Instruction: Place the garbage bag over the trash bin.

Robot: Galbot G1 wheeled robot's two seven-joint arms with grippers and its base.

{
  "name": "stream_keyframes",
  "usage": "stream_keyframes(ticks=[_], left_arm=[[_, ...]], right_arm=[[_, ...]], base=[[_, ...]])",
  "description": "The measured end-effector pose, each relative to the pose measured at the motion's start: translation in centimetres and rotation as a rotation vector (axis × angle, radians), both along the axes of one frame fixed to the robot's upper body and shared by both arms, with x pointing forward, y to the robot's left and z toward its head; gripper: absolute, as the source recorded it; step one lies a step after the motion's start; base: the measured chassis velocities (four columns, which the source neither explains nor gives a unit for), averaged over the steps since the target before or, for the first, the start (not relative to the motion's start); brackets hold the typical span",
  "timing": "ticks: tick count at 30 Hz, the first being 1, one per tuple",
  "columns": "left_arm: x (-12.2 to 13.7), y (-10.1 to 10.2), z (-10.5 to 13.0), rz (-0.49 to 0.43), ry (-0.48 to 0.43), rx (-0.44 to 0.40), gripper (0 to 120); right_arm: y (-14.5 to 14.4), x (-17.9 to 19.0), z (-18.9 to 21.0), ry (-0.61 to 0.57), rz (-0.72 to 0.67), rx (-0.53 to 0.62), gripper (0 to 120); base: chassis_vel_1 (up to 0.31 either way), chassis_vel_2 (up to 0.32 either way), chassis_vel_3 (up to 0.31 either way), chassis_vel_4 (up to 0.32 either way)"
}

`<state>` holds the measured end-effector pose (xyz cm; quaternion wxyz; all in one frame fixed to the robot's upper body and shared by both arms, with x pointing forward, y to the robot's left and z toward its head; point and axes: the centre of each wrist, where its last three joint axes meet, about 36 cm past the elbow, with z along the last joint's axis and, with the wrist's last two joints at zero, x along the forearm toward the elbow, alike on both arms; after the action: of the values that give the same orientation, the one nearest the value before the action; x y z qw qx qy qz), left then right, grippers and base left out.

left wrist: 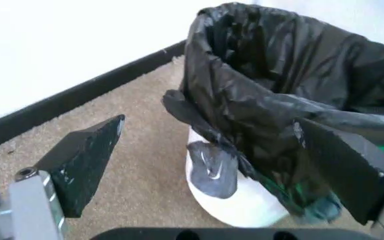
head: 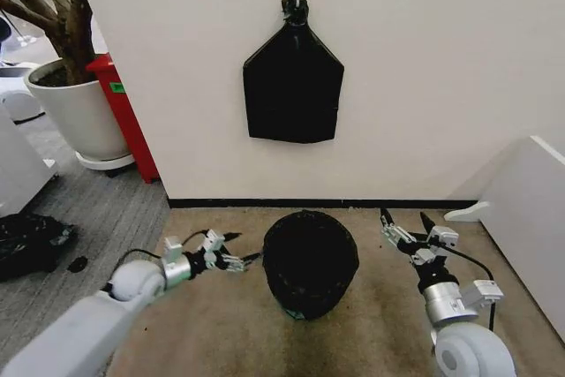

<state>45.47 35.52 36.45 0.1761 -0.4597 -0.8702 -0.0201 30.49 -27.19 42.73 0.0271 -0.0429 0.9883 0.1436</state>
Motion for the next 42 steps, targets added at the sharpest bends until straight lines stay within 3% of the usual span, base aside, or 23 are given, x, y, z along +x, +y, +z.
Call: stream_keyframes(ticks=[5, 9, 12, 13, 18, 19, 22, 24, 28, 32, 34, 36, 37, 42], left_arm=[[-0.4, 0.3, 2.6, -0.018, -0.022, -0.010, 100], [-1.3, 0.0, 4.5, 0.064, -0.047, -0.041, 100], [-3.8, -1.9, 6.0, 0.208, -0.065, -0.081, 100], [-4.7, -2.2, 7.1, 0.301, -0.096, -0.087, 100], [-7.5, -2.3, 10.4, 0.512, -0.189, -0.096, 100], [-9.0, -2.1, 11.7, 0.598, -0.223, -0.091, 100], [-13.1, -1.6, 14.4, 0.728, -0.297, -0.085, 100], [-14.0, -1.4, 14.8, 0.746, -0.311, -0.078, 100], [-19.9, 0.3, 18.0, 0.849, -0.445, -0.016, 100], [-23.3, 1.2, 17.7, 0.897, -0.476, 0.036, 100], [-26.3, 1.0, 16.6, 0.946, -0.458, 0.048, 100], [-27.5, 0.6, 16.2, 0.960, -0.455, 0.047, 100], [-28.9, -0.1, 15.6, 0.973, -0.448, 0.044, 100], [-31.0, -3.1, 14.7, 0.981, -0.410, 0.009, 100]], right_arm=[[0.6, 0.0, 0.9, -0.008, 0.009, 0.006, 100], [0.9, -0.5, 1.8, -0.016, 0.014, 0.009, 100], [0.9, -1.1, 2.8, -0.017, 0.014, -0.001, 100], [0.9, -1.4, 3.1, -0.016, 0.015, -0.008, 100], [1.1, -2.3, 4.0, -0.011, 0.022, -0.029, 100], [1.3, -2.8, 4.3, -0.008, 0.024, -0.038, 100], [1.7, -3.7, 4.8, -0.005, 0.020, -0.065, 100], [1.8, -3.9, 5.0, 0.000, 0.019, -0.071, 100], [2.6, -5.7, 5.9, 0.047, 0.011, -0.099, 100], [2.7, -6.5, 6.1, 0.053, -0.001, -0.120, 100], [2.7, -7.2, 6.0, 0.046, -0.008, -0.126, 100], [2.7, -7.6, 5.8, 0.039, -0.010, -0.127, 100], [2.7, -8.0, 5.5, 0.025, -0.015, -0.128, 100], [2.7, -9.4, 5.4, 0.009, -0.038, -0.104, 100]], base=[[0.000, 0.000, 0.000, 0.000], [0.000, 0.000, 0.000, 0.000], [0.000, 0.000, 0.000, 0.000], [0.000, 0.000, 0.000, 0.000], [0.000, 0.000, 0.000, 0.000], [0.000, 0.000, 0.000, 0.000], [0.000, 0.000, 0.000, 0.000], [0.000, 0.000, 0.000, 0.000], [0.000, 0.000, 0.000, 0.000], [0.000, 0.000, 0.000, 0.000], [0.000, 0.000, 0.000, 0.000], [0.000, 0.000, 0.000, 0.000], [0.000, 0.000, 0.000, 0.000], [0.000, 0.000, 0.000, 0.000]])
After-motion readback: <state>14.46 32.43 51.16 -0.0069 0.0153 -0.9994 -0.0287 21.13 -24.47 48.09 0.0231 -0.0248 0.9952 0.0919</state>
